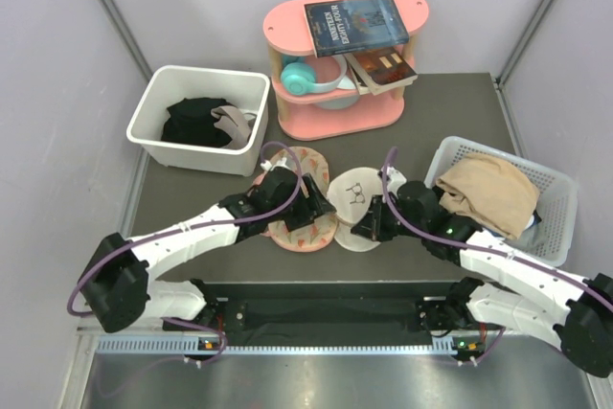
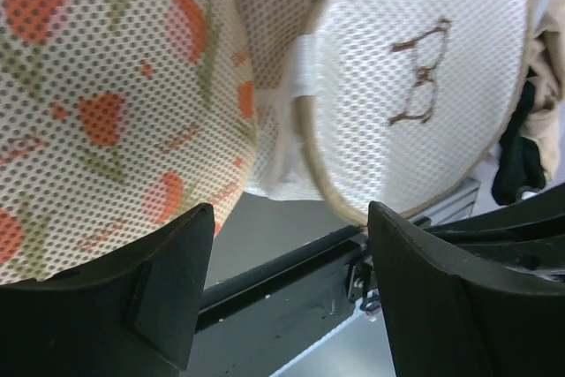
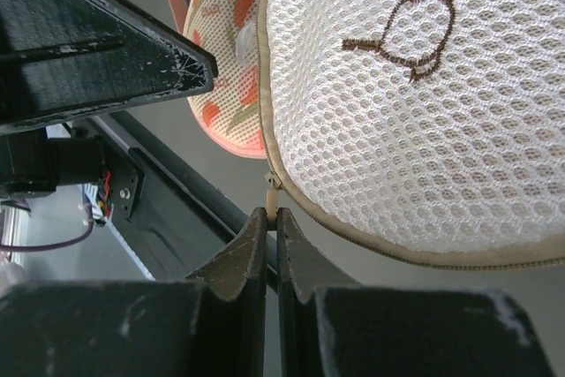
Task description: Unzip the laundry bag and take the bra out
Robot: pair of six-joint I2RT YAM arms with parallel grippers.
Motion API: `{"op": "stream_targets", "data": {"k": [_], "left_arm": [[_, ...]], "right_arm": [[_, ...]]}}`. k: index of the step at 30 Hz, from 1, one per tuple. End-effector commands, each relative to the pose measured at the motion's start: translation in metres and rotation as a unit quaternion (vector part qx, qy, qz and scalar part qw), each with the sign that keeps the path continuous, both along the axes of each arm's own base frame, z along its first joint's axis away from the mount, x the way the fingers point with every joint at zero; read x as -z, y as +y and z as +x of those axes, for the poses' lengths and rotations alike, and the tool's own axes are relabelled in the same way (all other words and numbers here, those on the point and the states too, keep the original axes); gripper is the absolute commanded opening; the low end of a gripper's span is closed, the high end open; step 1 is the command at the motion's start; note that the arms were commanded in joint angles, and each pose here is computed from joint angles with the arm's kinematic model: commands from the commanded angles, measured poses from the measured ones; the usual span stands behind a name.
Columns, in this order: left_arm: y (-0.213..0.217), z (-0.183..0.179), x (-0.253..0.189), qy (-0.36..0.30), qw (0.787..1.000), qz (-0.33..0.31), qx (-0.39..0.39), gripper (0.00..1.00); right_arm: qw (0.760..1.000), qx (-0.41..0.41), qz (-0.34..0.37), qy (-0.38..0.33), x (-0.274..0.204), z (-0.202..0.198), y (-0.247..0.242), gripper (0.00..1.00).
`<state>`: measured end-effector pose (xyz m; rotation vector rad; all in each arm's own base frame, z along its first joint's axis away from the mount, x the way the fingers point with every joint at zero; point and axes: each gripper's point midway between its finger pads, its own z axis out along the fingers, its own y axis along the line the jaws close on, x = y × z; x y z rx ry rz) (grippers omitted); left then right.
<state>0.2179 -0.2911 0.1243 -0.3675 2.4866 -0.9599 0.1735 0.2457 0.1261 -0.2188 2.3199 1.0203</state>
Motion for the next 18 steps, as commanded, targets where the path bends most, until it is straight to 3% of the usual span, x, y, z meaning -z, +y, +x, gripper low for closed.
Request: {"op": "stream_targets", "data": {"k": [1, 4, 9, 12, 13, 15, 18], "left_arm": [[-0.024, 0.011, -0.030, -0.026, 0.998, -0.061, -0.006, 0.74], [-0.034, 0.011, -0.027, -0.019, 0.997, -0.070, 0.004, 0.68], [-0.044, 0.006, -0.015, -0.001, 0.997, -0.070, 0.018, 0.47], [-0.046, 0.008, -0.013, 0.000, 0.998, -0.068, 0.017, 0.26], [-0.046, 0.008, -0.014, -0.002, 0.997, -0.070, 0.016, 0.11], [-0.046, 0.008, -0.014, -0.003, 0.997, -0.071, 0.016, 0.01], [-0.045, 0.010, -0.015, -0.007, 0.997, -0.070, 0.013, 0.00]], "right_arm": [[0.998, -0.030, 0.045, -0.041, -0.037, 0.005, 0.026, 0.00], [0.997, -0.038, 0.045, -0.042, -0.038, 0.003, 0.030, 0.00], [0.997, -0.041, 0.044, -0.046, -0.040, 0.001, 0.032, 0.00], [0.997, -0.041, 0.042, -0.046, -0.040, 0.001, 0.031, 0.00], [0.997, -0.037, 0.040, -0.046, -0.039, 0.002, 0.030, 0.00], [0.998, -0.035, 0.032, -0.040, -0.036, 0.002, 0.029, 0.00], [0.999, -0.031, 0.027, -0.036, -0.033, 0.001, 0.026, 0.00]]}}
